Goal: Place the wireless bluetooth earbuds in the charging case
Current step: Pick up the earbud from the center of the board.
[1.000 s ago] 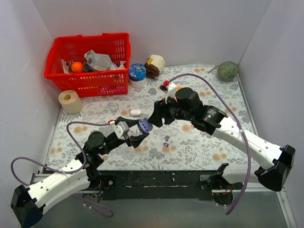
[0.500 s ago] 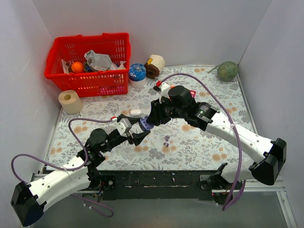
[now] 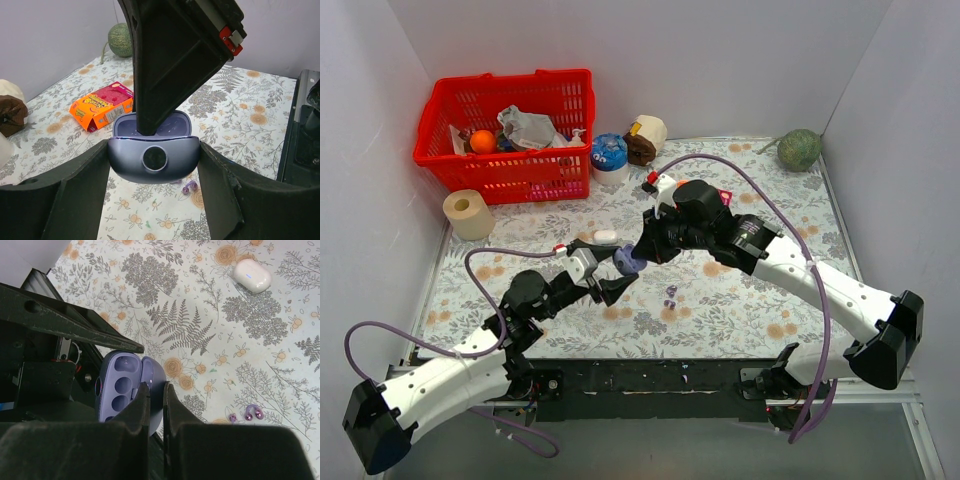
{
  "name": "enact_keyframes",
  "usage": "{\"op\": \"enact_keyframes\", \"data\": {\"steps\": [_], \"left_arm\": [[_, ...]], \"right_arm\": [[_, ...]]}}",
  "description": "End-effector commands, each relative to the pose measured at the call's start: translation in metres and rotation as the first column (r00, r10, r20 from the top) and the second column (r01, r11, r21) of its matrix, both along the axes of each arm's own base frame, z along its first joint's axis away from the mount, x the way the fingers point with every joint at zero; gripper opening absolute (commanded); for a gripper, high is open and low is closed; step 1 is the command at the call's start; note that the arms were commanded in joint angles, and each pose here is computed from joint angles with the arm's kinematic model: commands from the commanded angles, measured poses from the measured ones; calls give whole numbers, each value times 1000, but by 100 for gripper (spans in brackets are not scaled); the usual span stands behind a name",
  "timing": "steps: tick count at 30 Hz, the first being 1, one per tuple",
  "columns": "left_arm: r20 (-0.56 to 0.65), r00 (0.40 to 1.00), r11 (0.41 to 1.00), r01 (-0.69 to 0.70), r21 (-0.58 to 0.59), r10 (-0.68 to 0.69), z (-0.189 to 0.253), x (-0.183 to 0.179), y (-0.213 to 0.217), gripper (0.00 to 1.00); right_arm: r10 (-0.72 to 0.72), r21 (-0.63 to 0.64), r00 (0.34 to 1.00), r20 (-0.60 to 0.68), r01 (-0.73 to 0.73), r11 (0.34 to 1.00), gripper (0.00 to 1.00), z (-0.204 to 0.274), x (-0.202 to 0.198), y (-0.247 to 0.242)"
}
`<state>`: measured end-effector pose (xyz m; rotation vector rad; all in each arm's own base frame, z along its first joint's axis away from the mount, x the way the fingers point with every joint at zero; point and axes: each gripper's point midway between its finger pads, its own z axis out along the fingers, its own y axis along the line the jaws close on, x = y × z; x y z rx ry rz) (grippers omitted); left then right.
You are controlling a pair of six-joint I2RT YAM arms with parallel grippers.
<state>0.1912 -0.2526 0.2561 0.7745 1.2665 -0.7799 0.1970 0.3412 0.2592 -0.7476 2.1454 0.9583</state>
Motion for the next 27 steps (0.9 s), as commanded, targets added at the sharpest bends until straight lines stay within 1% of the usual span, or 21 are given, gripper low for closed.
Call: {"op": "enact_keyframes", "data": {"steps": [1,3,4,5,6,10,13,14,15,16,17,18,20,21,23,27], "left_arm": [[-80,995,999,-52,-7,51,0,10,1,60],[-103,992,997,-78,-12,77,1,14,2,71],[-129,986,994,-110,-20,106,0,19,4,81],[-138,983,992,-123,-28,118,0,21,5,85],[-139,982,991,-132,-36,126,3,22,6,98],[-170,974,987,-158,-38,150,7,26,8,98],[-197,974,989,-130,-69,115,21,20,5,98],[-205,977,993,-81,-85,62,25,11,1,98],[-203,979,992,-43,-117,19,34,3,0,98],[-187,982,990,9,-144,-36,41,-6,-3,98],[-187,979,986,49,-158,-79,42,-13,-5,98],[-197,966,976,137,-167,-169,43,-26,-10,98],[-200,948,962,216,-170,-248,46,-33,-15,98],[-239,917,944,289,-160,-321,39,-40,-20,98],[-245,894,925,342,-165,-374,42,-41,-22,98],[-248,873,906,388,-167,-420,44,-38,-27,98]], "right_arm": [[23,26,979,204,-29,999,1,55,10,-11],[22,10,970,243,-25,1000,1,64,12,-16],[26,0,961,275,-27,1000,1,73,13,-20],[27,-8,955,294,-26,1000,1,77,14,-22],[28,-15,949,314,-24,1000,1,82,15,-24],[51,-54,924,378,-34,998,1,95,18,-31],[81,-100,892,444,-41,994,1,96,18,-35],[93,-122,856,508,-35,992,1,99,17,-37],[78,-144,830,552,2,990,1,98,21,-43],[81,-144,803,590,7,990,1,99,19,-43],[134,-173,757,640,-28,984,1,93,7,-46],[122,-141,721,682,-35,989,1,103,3,-44],[138,-112,680,720,-82,990,1,112,-15,-46],[145,-112,668,730,-92,989,1,113,-19,-46],[156,-122,662,734,-98,988,1,113,-24,-45],[165,-129,667,727,-103,986,1,107,-29,-41]]}}
